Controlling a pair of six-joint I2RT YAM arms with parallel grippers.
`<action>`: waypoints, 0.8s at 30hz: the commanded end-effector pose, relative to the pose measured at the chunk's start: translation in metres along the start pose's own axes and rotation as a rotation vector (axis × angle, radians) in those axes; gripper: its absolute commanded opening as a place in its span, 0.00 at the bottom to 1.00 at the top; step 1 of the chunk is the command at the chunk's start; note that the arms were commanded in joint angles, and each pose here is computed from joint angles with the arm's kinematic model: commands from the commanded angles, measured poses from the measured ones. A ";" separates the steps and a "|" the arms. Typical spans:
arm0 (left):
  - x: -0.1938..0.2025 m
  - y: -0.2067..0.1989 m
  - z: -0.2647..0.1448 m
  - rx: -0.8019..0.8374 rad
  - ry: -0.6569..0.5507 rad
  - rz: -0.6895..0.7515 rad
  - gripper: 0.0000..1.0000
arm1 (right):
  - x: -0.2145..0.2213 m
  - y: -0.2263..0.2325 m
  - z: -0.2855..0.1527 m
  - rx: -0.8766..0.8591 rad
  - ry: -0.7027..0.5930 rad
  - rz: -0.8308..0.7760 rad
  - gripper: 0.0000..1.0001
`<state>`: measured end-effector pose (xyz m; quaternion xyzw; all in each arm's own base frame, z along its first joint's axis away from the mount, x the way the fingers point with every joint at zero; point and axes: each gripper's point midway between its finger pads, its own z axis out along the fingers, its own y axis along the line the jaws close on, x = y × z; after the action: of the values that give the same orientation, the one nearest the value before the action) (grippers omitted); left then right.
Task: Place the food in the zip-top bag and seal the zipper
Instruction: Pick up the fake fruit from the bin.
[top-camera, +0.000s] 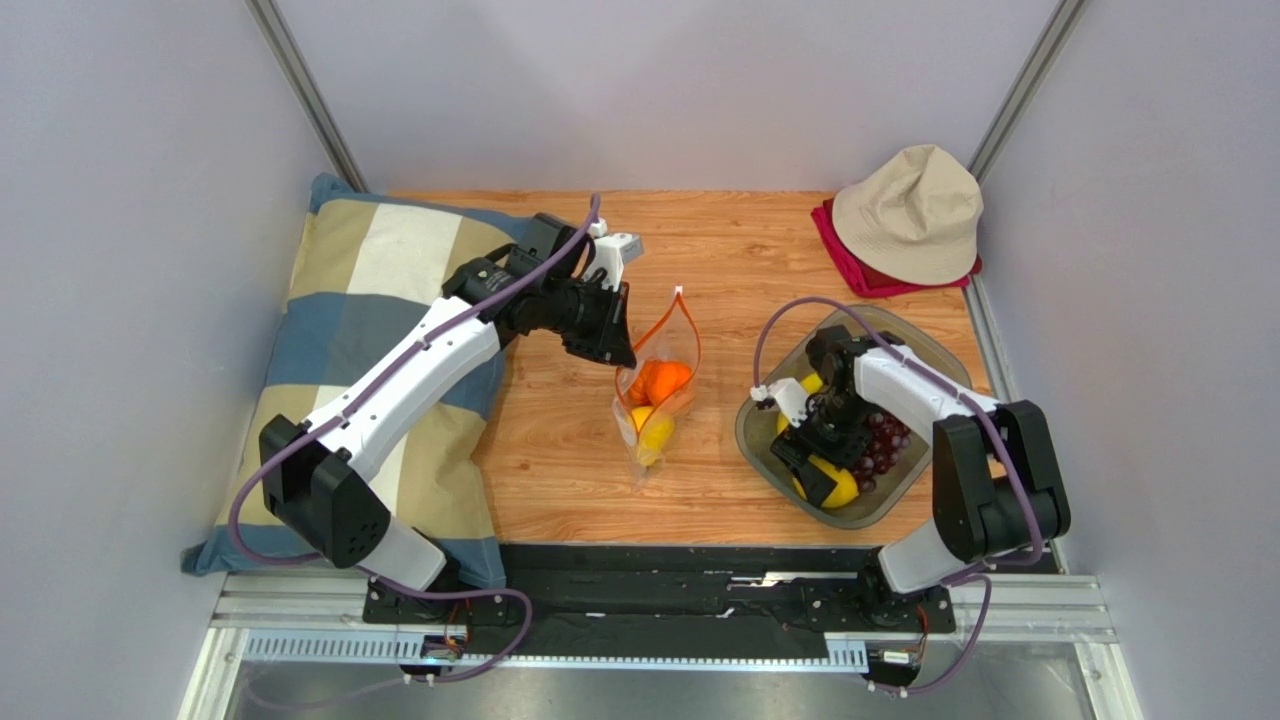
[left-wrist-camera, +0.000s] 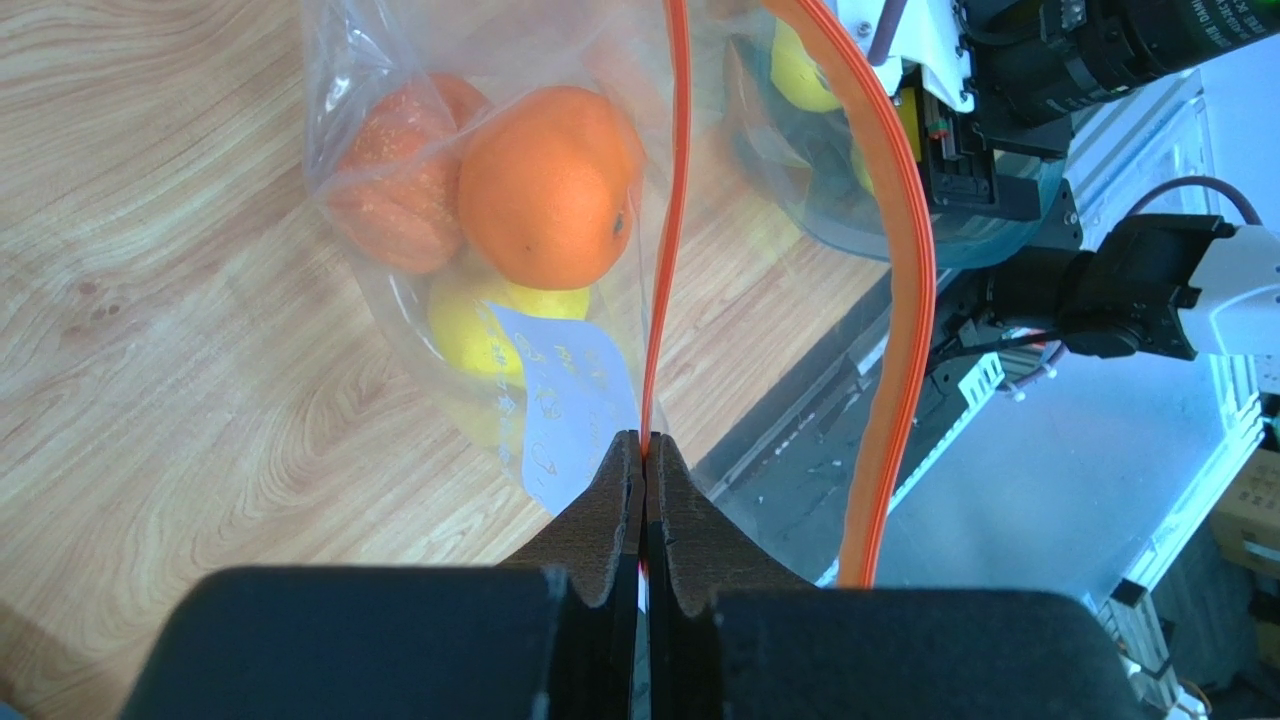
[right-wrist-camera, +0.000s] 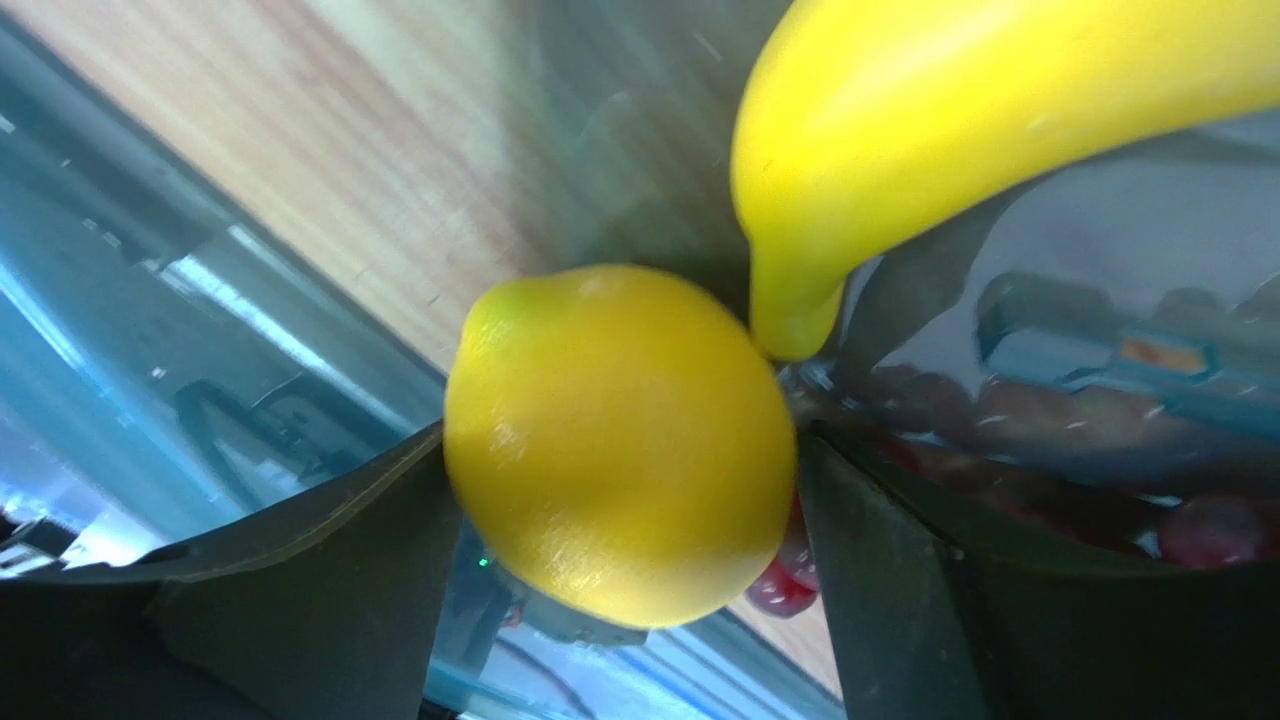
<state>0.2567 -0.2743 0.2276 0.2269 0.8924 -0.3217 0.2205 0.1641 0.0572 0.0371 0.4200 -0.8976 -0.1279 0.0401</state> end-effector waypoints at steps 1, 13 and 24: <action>-0.009 -0.005 -0.003 0.007 -0.027 0.020 0.00 | -0.021 -0.016 -0.016 0.084 -0.081 -0.037 0.70; -0.008 -0.008 -0.005 0.021 -0.029 0.031 0.00 | -0.141 0.064 -0.244 0.079 -0.862 -0.168 0.18; -0.013 -0.003 -0.003 0.029 -0.036 -0.038 0.00 | -0.244 0.123 -0.290 -0.223 -1.280 0.139 0.08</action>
<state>0.2579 -0.2735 0.2283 0.2214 0.8930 -0.3246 0.2196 0.2730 0.2258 0.3512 0.2850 -0.7599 -0.3741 -0.4488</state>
